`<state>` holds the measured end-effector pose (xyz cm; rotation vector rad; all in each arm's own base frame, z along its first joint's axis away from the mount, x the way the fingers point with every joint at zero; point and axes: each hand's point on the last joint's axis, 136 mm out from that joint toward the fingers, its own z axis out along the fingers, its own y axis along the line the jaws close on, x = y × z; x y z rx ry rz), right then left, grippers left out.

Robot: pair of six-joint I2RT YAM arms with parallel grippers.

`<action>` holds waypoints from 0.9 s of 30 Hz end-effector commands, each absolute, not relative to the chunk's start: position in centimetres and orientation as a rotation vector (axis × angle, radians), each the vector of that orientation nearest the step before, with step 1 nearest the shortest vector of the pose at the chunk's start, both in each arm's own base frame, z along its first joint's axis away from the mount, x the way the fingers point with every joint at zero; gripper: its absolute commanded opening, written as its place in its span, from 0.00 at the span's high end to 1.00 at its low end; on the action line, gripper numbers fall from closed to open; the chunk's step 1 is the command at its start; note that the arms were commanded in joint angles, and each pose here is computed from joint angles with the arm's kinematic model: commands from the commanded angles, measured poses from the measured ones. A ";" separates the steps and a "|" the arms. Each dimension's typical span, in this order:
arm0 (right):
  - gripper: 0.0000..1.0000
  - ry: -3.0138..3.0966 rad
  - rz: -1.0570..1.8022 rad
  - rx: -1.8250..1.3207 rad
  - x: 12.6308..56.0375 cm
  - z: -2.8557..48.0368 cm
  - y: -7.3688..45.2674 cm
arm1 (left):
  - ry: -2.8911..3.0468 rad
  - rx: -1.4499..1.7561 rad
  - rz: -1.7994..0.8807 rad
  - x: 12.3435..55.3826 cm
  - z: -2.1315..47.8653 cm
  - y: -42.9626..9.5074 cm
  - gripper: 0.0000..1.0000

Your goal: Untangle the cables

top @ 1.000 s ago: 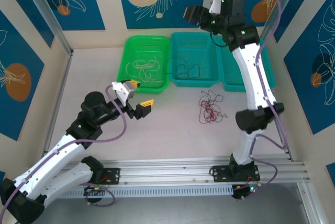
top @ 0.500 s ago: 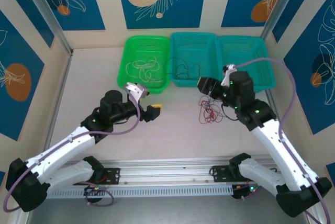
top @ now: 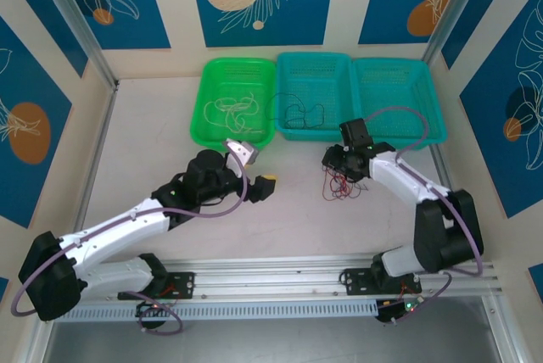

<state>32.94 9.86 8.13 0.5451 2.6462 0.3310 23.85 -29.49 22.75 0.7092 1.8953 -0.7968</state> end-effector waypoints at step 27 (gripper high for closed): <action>1.00 2.273 1.147 -0.099 27.5 29.8 27.7 | 1.780 0.764 -0.695 25.2 20.7 -30.1 0.01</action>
